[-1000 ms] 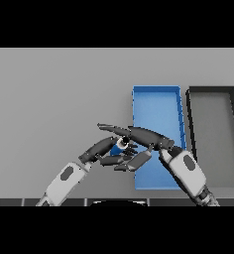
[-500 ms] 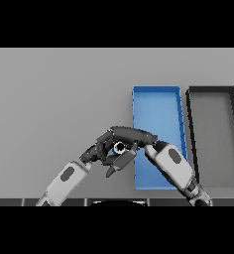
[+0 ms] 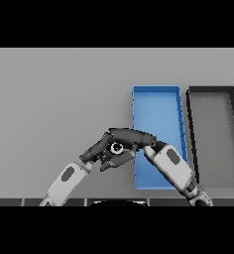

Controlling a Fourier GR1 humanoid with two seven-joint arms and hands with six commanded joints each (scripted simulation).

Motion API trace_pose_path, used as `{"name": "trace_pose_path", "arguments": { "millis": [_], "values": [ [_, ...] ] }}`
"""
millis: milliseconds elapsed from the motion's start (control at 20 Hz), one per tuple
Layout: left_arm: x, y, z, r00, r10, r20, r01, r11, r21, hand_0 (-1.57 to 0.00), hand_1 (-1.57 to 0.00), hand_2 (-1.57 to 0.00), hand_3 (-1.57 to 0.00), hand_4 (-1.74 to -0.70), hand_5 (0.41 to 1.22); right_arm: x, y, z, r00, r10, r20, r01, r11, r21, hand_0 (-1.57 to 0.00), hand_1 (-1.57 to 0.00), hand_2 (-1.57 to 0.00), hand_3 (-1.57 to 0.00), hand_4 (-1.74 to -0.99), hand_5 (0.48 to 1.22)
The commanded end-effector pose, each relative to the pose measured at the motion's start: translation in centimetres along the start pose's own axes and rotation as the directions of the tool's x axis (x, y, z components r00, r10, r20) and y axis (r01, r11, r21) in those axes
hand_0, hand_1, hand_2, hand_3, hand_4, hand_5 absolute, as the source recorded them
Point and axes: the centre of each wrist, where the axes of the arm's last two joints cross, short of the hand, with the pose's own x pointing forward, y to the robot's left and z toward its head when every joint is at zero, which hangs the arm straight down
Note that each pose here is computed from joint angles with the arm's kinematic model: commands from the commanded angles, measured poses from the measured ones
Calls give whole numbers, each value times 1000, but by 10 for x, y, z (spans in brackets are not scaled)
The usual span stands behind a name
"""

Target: Pick up the blue pipe and place it into the blue bin.

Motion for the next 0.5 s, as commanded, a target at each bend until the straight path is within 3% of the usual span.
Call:
{"name": "trace_pose_path", "arguments": {
  "millis": [0, 50, 100, 200, 350, 450],
  "values": [
    [0, 2, 3, 1000, -7, -4, 7, 1000, 0, -1571, -1569, -1571, -1546, -1729, 1221, 0, 0, -1, 1000, -15, -6, 15, 1000, -1, -1523, -1523, -1524, -1512, -1470, 1158],
    [2, 6, 4, 1000, -10, -6, 10, 1000, -1, -1571, -1569, -1571, -1442, -1724, 1221, 1, -1, 1, 1000, -23, -6, 23, 1000, -14, -1532, -1533, -1533, -1523, -1475, 1171],
    [0, 5, 4, 1000, -23, 9, 23, 1000, 0, -1569, -1513, -1458, -1468, -1656, 1221, 3, -2, 0, 1000, -21, -19, 21, 1000, -16, -1540, -1540, -1541, -1533, -1478, 1181],
    [1, 8, 6, 997, -78, -11, 77, 997, -20, -1045, -991, -950, -963, -1426, 1221, 1, 3, 1, 1000, -16, 5, 17, 1000, -24, -1551, -1551, -1552, -1547, -1483, 1195],
    [1, 7, 2, 992, -126, 6, 126, 990, -62, -535, -507, -486, -492, -1144, 1221, 3, 5, 0, 999, -32, 11, 33, 998, -45, -1561, -1561, -1561, -1559, -1486, 1208],
    [-1, 9, -1, 984, -178, 25, 179, 981, -68, -342, -324, -311, -315, -1003, 1063, 6, 5, 1, 1000, -23, 5, 23, 998, -54, -1565, -1565, -1565, -1563, -1488, 1213]
  ]
}}
